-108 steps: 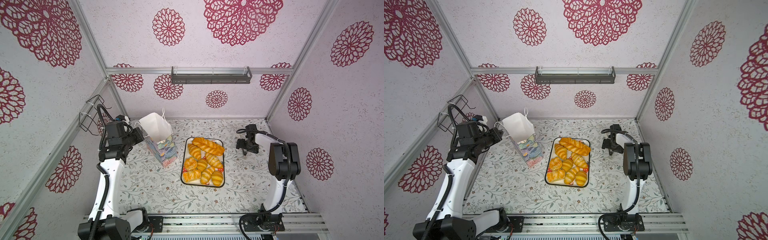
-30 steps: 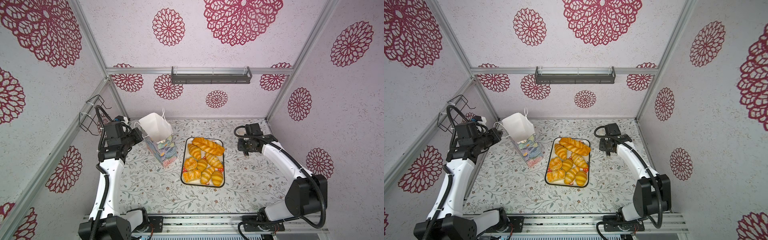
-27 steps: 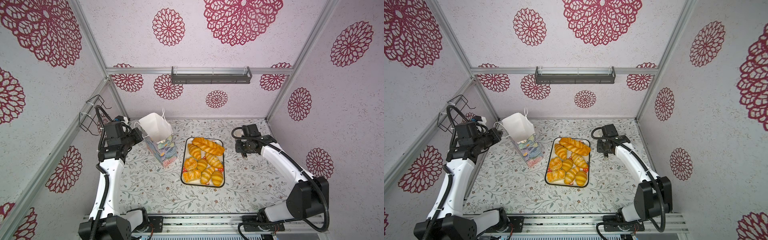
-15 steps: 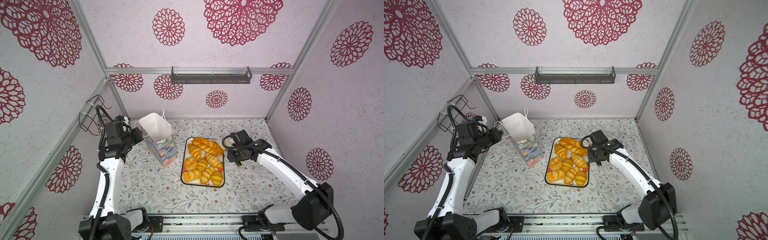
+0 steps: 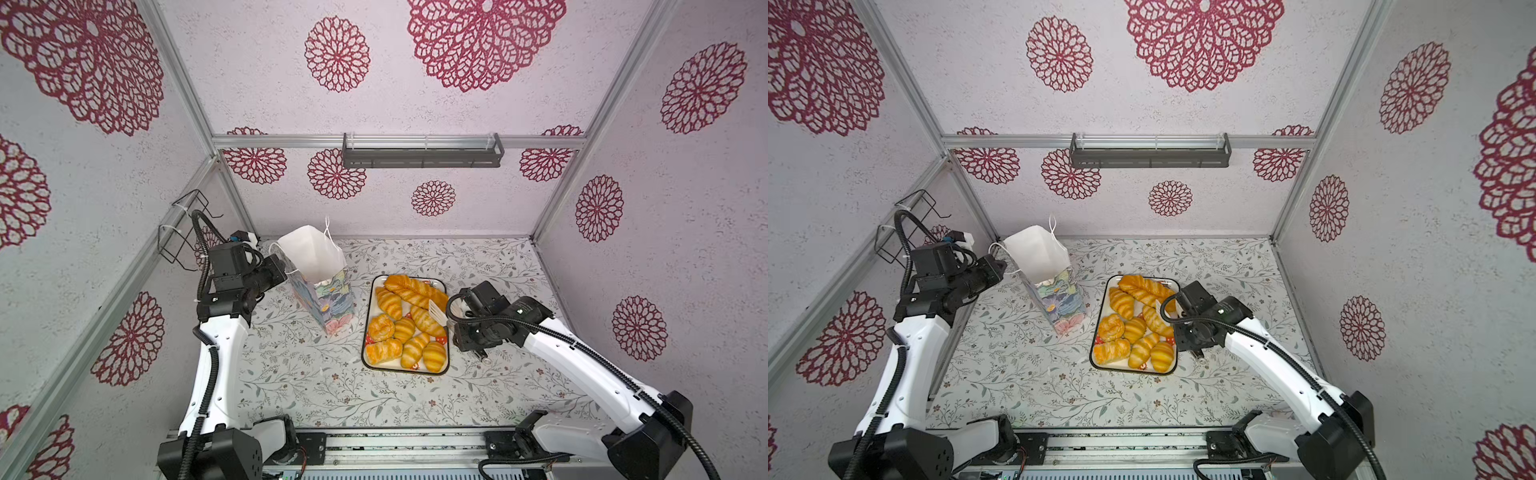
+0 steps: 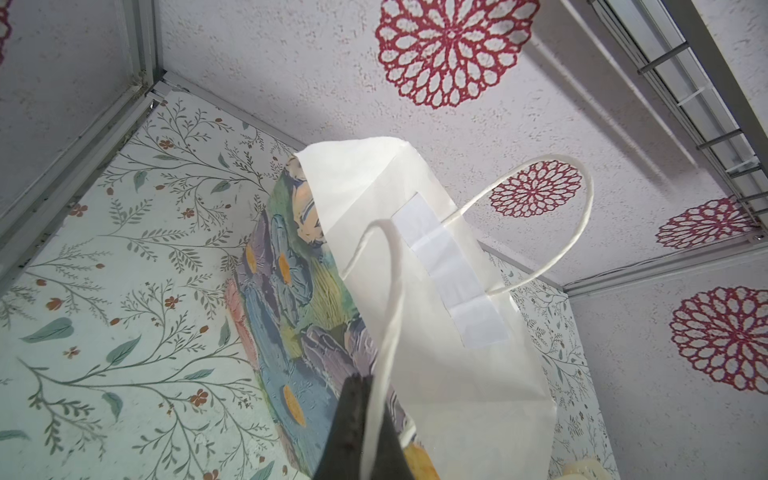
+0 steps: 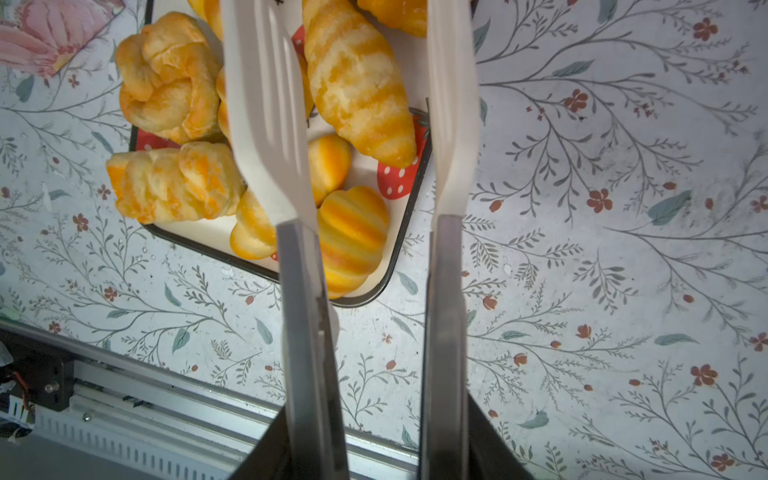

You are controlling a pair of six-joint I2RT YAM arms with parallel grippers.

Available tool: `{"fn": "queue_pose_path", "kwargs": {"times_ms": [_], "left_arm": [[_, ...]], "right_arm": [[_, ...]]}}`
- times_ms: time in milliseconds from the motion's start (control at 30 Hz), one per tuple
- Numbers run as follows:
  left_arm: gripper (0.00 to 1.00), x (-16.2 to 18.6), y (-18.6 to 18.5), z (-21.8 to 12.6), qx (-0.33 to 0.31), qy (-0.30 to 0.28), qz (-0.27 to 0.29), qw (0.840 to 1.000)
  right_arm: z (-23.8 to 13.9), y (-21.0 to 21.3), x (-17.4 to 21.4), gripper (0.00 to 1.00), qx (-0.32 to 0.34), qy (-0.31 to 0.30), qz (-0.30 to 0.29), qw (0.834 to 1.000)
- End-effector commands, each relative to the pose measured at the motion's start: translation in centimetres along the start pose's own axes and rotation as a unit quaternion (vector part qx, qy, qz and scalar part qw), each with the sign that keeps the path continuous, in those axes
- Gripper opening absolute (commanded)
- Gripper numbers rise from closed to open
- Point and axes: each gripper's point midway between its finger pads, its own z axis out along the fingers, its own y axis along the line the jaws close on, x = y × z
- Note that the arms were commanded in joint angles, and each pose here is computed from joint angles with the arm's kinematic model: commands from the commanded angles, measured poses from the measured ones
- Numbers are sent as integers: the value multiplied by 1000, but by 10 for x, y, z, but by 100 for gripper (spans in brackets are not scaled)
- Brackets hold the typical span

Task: Place the fake bread into the paper bag
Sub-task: 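Lift the tongs with the right gripper and carry them over the bread tray, then lower the tongs onto the tray and pinch a yellow bread roll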

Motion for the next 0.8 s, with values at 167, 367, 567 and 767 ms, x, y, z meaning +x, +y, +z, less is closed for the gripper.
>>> {"fn": "queue_pose_path", "kwargs": {"times_ms": [167, 367, 567, 767], "left_arm": [[0, 2, 1, 4, 7, 3, -7, 1000], [0, 3, 1, 2, 7, 2, -5, 1000], [0, 2, 0, 0, 7, -1, -4, 1000], [0, 3, 1, 1, 9, 1, -5, 1000]], "right_arm": [[-5, 16, 41, 51, -31, 41, 5, 999], [2, 21, 64, 53, -26, 68, -8, 997], [3, 22, 72, 56, -20, 77, -17, 997], [9, 16, 82, 57, -10, 88, -16, 996]]}}
